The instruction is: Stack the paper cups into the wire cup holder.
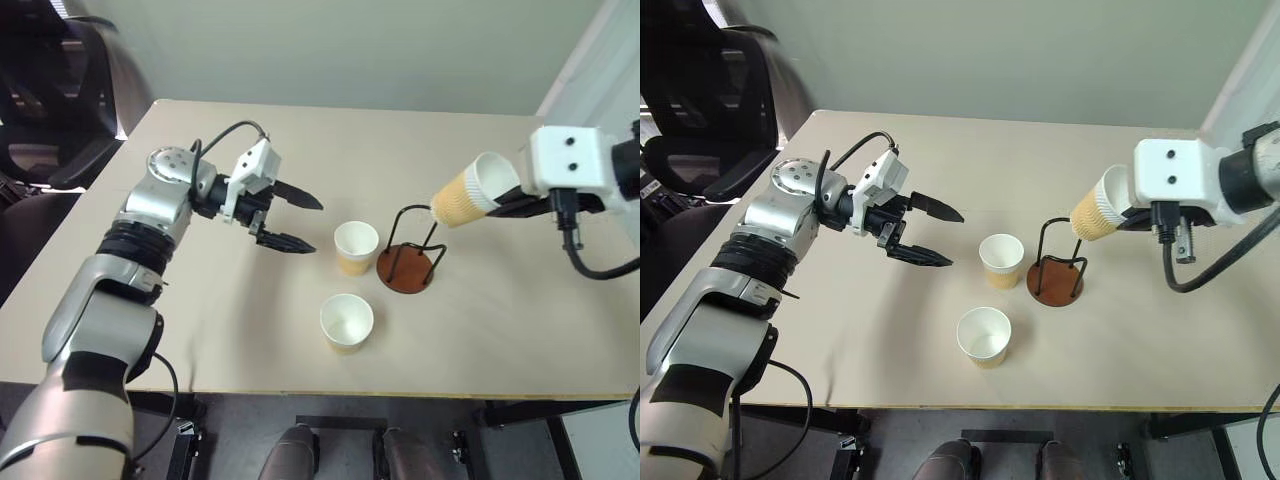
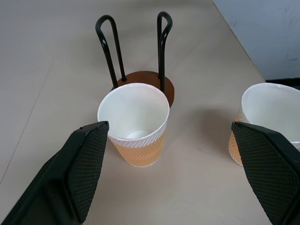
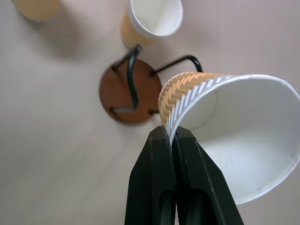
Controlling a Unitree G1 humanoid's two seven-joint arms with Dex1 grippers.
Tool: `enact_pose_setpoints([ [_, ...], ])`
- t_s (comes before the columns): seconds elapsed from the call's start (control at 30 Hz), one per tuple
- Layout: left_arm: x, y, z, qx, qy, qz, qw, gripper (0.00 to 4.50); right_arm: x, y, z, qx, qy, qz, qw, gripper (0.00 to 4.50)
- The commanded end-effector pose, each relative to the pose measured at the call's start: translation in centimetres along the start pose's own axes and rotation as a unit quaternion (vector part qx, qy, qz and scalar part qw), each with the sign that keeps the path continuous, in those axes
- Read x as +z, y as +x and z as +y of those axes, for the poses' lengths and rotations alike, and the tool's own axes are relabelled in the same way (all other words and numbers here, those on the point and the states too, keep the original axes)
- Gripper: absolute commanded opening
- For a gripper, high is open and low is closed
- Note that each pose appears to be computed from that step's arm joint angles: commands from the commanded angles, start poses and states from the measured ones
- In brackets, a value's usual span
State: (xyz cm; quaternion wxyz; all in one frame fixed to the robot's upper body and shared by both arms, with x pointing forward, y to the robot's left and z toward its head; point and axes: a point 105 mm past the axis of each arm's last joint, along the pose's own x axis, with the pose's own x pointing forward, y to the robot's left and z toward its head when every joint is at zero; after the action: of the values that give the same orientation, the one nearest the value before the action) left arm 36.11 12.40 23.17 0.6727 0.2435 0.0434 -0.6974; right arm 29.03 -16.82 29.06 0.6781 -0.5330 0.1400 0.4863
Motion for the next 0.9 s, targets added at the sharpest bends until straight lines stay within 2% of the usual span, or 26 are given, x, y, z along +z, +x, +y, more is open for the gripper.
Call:
enact_pose_setpoints([
  [0.03, 1.8, -0.6, 0.1, -0.007, 0.026, -0.011, 1.000, 4.50, 1.4, -0.1, 0.1, 0.003, -0.024, -0.008, 1.000, 0.03],
  [0.3, 1.8, -0.9, 0.0, -0.004, 0.027, -0.011, 1.000, 4.50, 1.0, 1.3, 0.7, 0.029, -0.031, -0.004, 0.999, 0.03],
  [0.73, 1.7, -1.0, -0.1, -0.001, 0.029, -0.012, 1.000, 4.50, -0.1, 1.6, 0.2, 0.019, -0.050, 0.021, 0.998, 0.03],
  [0.83, 1.8, -0.9, -0.1, -0.002, 0.030, -0.013, 0.999, 4.50, 0.4, 1.7, 0.2, 0.020, -0.043, 0.007, 0.999, 0.62],
  [0.9, 1.8, -0.9, 0.0, -0.002, 0.030, -0.014, 0.999, 4.50, 0.7, 1.8, 0.1, 0.015, -0.037, -0.003, 0.999, 1.25],
])
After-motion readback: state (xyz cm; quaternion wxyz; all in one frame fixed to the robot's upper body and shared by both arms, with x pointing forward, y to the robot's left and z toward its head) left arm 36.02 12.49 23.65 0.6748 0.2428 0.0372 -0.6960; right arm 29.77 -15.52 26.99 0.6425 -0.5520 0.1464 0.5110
